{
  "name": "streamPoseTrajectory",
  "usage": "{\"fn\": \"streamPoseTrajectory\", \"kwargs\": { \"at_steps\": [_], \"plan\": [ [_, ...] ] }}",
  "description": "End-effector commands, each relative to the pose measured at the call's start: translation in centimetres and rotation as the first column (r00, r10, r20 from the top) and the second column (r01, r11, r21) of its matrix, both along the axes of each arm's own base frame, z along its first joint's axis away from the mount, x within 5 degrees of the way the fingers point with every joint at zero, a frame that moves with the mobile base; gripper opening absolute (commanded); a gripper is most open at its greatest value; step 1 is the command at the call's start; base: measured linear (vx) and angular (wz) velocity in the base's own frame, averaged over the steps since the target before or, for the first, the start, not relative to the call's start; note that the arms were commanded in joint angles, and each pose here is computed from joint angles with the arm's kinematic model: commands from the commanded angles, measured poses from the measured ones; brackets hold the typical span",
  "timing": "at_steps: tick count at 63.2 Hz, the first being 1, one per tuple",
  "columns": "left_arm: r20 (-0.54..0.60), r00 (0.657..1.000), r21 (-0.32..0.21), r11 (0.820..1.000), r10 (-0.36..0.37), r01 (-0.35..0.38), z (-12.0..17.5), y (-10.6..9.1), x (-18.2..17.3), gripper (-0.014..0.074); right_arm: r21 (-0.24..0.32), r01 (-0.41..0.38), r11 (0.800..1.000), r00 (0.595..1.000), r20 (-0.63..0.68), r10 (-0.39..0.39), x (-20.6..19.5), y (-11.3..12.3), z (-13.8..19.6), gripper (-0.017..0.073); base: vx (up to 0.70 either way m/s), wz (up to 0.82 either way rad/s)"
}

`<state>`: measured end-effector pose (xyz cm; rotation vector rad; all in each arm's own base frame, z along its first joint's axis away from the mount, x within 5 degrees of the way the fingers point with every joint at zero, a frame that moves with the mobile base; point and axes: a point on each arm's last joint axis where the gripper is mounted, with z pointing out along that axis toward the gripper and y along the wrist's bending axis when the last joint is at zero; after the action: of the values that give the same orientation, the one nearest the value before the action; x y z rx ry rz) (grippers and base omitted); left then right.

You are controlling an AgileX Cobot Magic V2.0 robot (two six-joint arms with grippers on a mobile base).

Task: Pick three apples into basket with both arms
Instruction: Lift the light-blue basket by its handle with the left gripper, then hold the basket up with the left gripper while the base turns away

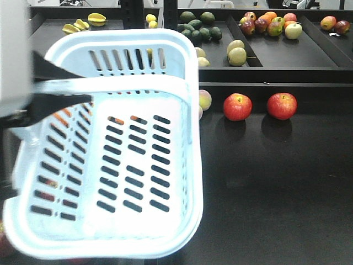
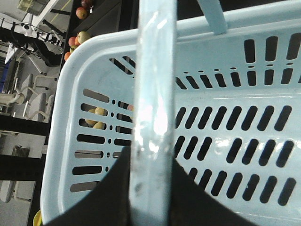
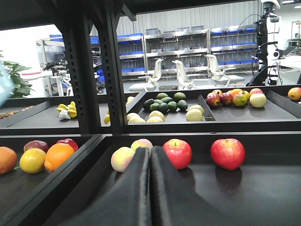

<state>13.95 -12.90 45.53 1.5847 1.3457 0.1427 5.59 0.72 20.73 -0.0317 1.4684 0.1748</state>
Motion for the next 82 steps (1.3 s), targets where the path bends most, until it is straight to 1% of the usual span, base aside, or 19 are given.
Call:
{"fn": "streamPoseTrajectory", "kwargs": {
  "at_steps": [1,16,28,39,82],
  "plan": [
    [0.090,0.996,-0.132,0.991,0.019,-0.007,2.7,1.6,-1.8,-0.0008,0.007,0.004,1.000,0.997,0.071,-0.005,-0.1,0.0,0.3,-0.0009,0.00,0.00],
    [0.128,0.991,-0.169,0.986,0.023,-0.001,3.6,3.1,-3.4,-0.0008,0.007,0.004,1.000,0.997,0.071,-0.005,-0.1,0.0,0.3,-0.0009,0.00,0.00],
    [0.118,0.993,-0.160,0.987,0.021,-0.002,3.4,3.1,-3.4,-0.0008,0.007,0.004,1.000,0.997,0.071,-0.005,-0.1,0.0,0.3,-0.0009,0.00,0.00],
    [0.098,0.995,-0.140,0.990,0.019,-0.005,3.2,3.1,-3.5,-0.0008,0.007,0.004,1.000,0.997,0.071,-0.005,-0.1,0.0,0.3,-0.0009,0.00,0.00],
    [0.098,0.995,-0.140,0.990,0.019,-0.005,3.2,3.1,-3.5,-0.0008,0.007,0.004,1.000,0.997,0.071,-0.005,-0.1,0.0,0.3,-0.0009,0.00,0.00]
  ]
}}
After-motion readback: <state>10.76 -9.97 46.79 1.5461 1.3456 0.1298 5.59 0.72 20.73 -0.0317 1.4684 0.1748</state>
